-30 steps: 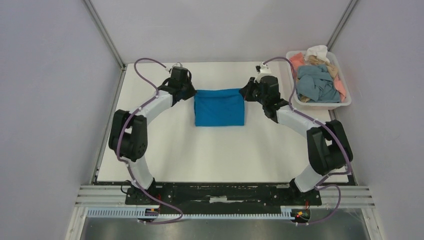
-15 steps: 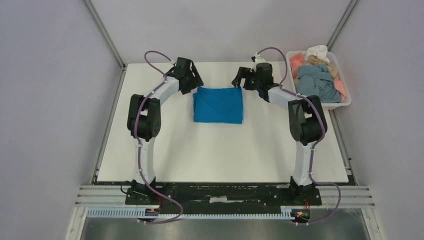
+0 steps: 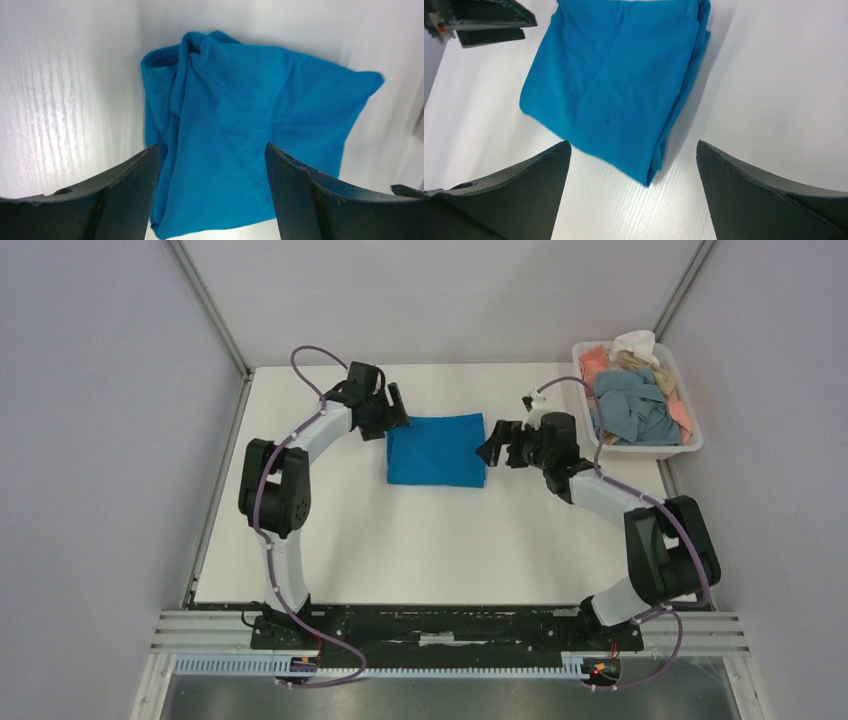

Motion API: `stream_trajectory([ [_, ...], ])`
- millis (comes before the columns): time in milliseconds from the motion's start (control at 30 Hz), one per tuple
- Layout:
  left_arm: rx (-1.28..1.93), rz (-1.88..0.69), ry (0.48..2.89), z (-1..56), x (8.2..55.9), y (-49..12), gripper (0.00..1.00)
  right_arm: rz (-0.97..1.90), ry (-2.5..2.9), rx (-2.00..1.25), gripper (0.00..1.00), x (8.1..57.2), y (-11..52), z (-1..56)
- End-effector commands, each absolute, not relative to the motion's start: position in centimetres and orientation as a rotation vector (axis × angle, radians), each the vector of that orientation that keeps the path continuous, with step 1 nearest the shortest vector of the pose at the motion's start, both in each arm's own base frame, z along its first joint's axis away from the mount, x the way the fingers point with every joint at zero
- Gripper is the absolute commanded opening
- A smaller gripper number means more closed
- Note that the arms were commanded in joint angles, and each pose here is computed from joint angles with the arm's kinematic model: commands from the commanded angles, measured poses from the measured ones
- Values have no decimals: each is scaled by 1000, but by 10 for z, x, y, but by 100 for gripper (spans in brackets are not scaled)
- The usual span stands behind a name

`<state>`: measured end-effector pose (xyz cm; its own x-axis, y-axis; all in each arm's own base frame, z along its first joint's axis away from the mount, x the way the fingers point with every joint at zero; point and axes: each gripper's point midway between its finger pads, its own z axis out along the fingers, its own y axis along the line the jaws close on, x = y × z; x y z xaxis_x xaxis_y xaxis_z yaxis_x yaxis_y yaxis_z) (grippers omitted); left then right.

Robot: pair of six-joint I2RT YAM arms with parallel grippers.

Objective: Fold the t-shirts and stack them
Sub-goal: Put the neatly folded tshirt into the corner of the board with the left arm

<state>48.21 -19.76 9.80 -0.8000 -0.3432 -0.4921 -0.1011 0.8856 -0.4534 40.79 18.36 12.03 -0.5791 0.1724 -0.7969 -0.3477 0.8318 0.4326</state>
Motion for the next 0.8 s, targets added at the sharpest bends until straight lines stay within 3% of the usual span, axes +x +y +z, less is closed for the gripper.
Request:
stream_trajectory([
  [0,-169,-506,2573,69,465,-193,82,679,1978,-178,98,383,175,143],
  [67,-152,-533,2605,56,462,-197,81,654,1973,-172,98,373,168,144],
  [300,-213,-462,2735,14,453,-191,47,600,1969,-161,98,355,155,147],
  [367,-228,-447,2767,3,448,-190,28,589,1965,-160,98,352,152,148],
  [400,-239,-425,2777,-2,448,-188,6,586,1963,-157,98,351,151,149],
  [567,-340,-77,2749,4,467,-148,2,586,1966,-166,98,347,151,146],
  [767,-192,281,2594,51,511,-94,2,454,1998,-122,98,350,131,134],
])
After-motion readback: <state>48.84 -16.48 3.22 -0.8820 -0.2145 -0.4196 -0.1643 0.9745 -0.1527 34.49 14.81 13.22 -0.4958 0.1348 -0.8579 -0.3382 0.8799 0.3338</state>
